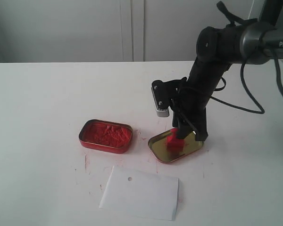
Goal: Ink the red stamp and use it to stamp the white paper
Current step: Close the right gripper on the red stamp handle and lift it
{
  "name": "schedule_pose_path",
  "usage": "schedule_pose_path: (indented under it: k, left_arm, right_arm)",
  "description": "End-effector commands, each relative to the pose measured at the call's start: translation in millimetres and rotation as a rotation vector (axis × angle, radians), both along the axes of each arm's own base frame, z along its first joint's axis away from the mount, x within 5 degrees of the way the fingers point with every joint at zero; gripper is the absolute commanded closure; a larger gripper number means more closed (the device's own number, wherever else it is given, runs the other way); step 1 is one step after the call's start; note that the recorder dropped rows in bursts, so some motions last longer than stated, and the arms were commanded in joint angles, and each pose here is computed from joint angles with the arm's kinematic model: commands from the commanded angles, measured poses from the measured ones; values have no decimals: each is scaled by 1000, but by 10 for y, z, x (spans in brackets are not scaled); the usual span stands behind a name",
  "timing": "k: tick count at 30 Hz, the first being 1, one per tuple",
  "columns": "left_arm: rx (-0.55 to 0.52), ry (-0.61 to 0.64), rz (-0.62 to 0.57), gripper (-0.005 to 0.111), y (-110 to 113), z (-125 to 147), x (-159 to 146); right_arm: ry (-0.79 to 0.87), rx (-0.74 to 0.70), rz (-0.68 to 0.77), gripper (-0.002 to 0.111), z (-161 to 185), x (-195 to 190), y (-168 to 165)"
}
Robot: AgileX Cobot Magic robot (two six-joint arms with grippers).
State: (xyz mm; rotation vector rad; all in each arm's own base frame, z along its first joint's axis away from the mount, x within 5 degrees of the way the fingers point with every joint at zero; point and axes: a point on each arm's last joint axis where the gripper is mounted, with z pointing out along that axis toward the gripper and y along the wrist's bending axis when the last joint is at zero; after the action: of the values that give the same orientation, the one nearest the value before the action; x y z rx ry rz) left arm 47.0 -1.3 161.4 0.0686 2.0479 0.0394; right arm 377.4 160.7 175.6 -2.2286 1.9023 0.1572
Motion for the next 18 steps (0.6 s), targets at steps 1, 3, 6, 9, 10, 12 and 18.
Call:
schedule_pose_path:
  k: [1, 3, 6, 9, 10, 12, 18]
  left_arm:
    - [-6, 3, -8, 107, -6, -23, -2]
    - [-6, 3, -8, 107, -6, -23, -2]
    - [-6, 3, -8, 107, -6, -23, -2]
    - [-6, 3, -8, 107, -6, -23, -2]
    - [-6, 3, -8, 107, -6, -23, -2]
    - [-6, 3, -8, 107, -6, -23, -2]
    - [-6, 3, -8, 107, -6, -23, -2]
  right_arm:
    - [25, 26, -23, 71, -122, -12, 22]
    - [42, 22, -25, 71, -185, -13, 25]
    - [49, 23, -32, 73, -202, -12, 27]
    - [52, 23, -36, 81, -202, -14, 27]
    - [56, 22, -39, 84, -203, -17, 26]
    - [64, 22, -65, 94, -203, -18, 26]
    - [58, 27, -79, 108, -162, -21, 25]
